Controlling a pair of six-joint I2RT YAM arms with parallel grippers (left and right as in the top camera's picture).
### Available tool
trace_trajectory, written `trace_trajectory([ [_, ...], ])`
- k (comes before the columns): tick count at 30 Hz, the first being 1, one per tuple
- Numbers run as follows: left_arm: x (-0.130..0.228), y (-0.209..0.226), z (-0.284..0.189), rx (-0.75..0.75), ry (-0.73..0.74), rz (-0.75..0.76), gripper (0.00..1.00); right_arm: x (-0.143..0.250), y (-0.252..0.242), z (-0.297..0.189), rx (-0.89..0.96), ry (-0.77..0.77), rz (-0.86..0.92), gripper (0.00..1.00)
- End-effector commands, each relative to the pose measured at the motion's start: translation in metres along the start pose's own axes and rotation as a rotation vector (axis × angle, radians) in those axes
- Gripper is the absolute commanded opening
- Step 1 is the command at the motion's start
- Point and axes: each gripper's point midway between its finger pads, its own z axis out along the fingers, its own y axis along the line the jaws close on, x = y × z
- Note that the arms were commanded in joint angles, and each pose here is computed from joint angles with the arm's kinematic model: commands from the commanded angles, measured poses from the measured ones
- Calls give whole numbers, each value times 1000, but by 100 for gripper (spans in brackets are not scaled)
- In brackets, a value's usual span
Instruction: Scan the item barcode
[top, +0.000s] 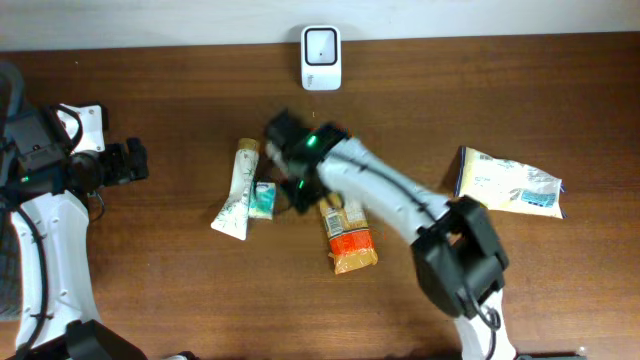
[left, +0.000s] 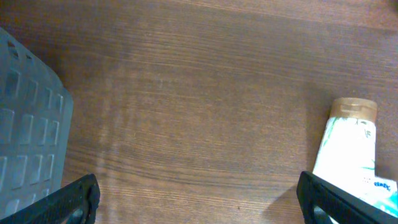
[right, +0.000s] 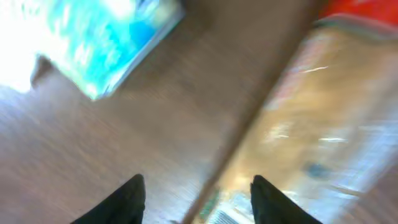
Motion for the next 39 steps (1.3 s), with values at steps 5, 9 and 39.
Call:
trace_trajectory([
  [5,-4,1,-2,4,-14,10,99,-6,-95,-55,-207,-82,192,74],
  [9,-4,1,-2,4,-14,10,99,15,-114,-27,-391,-50,274,76],
  [39,-4,1,-2,4,-14,10,99,-6,-107,-21,-134,26,285,4],
])
